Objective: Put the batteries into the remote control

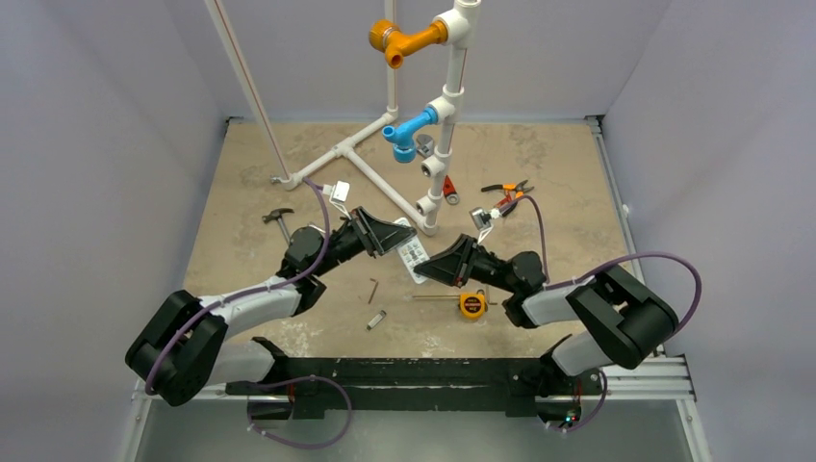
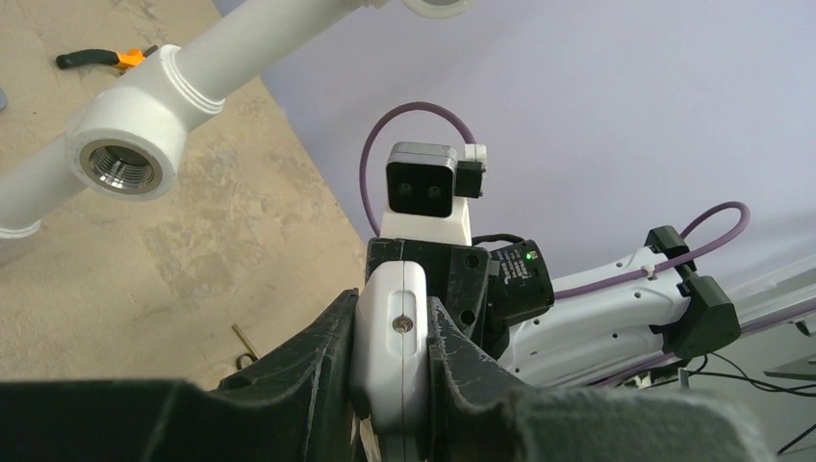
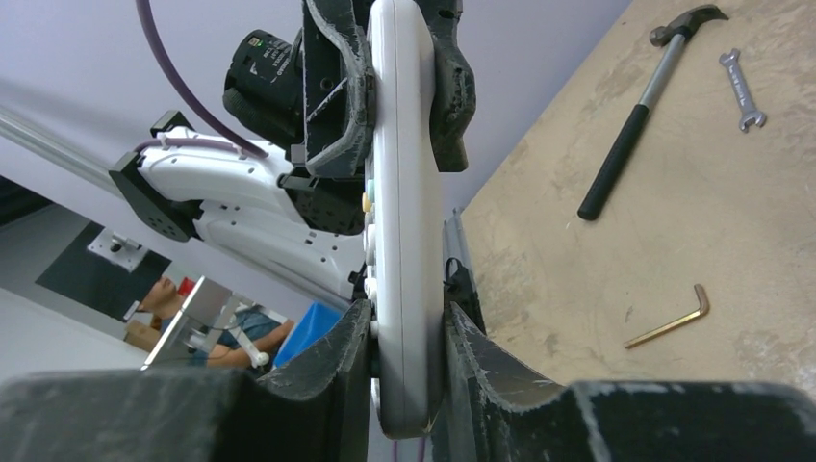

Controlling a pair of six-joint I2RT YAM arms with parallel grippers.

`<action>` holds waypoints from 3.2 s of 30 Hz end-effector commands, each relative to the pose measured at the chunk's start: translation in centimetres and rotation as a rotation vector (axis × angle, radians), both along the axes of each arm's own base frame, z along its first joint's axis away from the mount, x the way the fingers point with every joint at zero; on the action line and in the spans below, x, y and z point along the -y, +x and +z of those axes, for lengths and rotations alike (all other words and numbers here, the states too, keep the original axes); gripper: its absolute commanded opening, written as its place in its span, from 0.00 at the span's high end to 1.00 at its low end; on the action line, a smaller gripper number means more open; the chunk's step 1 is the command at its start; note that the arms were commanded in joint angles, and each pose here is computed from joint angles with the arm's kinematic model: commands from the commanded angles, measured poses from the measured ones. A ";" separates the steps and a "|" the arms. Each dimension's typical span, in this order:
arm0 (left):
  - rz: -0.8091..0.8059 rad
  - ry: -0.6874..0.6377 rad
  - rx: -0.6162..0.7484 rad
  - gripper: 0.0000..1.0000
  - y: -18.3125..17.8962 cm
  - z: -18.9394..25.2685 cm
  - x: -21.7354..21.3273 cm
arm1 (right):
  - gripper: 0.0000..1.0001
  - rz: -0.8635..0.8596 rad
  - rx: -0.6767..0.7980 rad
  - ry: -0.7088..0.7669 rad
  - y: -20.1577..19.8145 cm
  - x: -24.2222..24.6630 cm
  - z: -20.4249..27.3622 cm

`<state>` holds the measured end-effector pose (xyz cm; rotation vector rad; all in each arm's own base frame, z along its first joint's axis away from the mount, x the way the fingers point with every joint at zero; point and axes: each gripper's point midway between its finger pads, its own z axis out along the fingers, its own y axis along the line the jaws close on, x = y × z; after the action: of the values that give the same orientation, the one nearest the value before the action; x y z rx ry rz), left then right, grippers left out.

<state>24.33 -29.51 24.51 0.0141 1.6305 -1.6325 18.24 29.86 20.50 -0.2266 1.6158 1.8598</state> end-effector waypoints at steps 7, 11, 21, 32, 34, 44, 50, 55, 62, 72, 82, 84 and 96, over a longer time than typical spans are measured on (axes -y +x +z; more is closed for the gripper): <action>0.022 -0.003 0.037 0.37 0.3 1.8 -0.2 | 1.00 -0.043 0.146 -0.015 0.4 0.1 1.8; 0.051 0.040 -0.003 0.08 0.4 1.5 -0.7 | 1.00 -0.166 0.154 -0.201 2.1 0.9 -0.6; 0.177 0.260 -0.204 0.00 0.6 0.5 -3.3 | 1.00 -0.476 0.375 -0.764 5.2 5.2 -4.3; 0.185 0.365 -0.458 0.00 -0.8 -1.5 -4.1 | 1.00 -0.629 0.716 -0.955 4.0 4.8 -3.3; 0.181 0.368 -0.484 0.00 -1.1 -1.6 -4.2 | 1.00 -0.651 0.771 -0.990 3.8 4.6 -3.1; 0.173 0.332 -0.554 0.00 -1.5 -1.6 -4.0 | 1.00 -0.745 1.015 -1.164 2.5 2.4 -2.6; 0.158 0.333 -0.574 0.03 -1.6 -2.1 -3.7 | 1.00 -0.818 1.104 -1.162 1.2 1.6 -1.1; 0.141 0.327 -0.571 0.15 -1.5 -2.0 -3.3 | 1.00 -0.884 1.172 -1.193 0.7 1.4 0.1; 0.114 0.308 -0.567 0.30 -1.6 -1.7 -2.7 | 1.00 -0.898 1.240 -1.212 0.3 -0.1 0.3; 0.094 0.302 -0.561 0.59 -1.9 -2.1 -2.5 | 1.00 -0.980 1.288 -1.283 0.9 -0.9 0.6; 0.070 0.306 -0.486 1.00 -2.1 -2.3 -2.4 | 0.46 -0.967 1.223 -1.244 0.4 -1.2 0.0; 0.066 0.291 -0.453 1.00 -2.1 -2.2 -2.4 | 0.39 -0.839 1.195 -1.192 -0.3 -2.5 -0.8; 0.018 0.254 -0.247 1.00 -2.3 -1.8 -2.0 | 0.30 -0.380 0.736 -0.735 -2.2 -1.0 0.3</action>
<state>22.13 -26.42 19.34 -0.2544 2.1909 -1.3432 17.78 30.63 23.77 -0.7237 1.4128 0.3877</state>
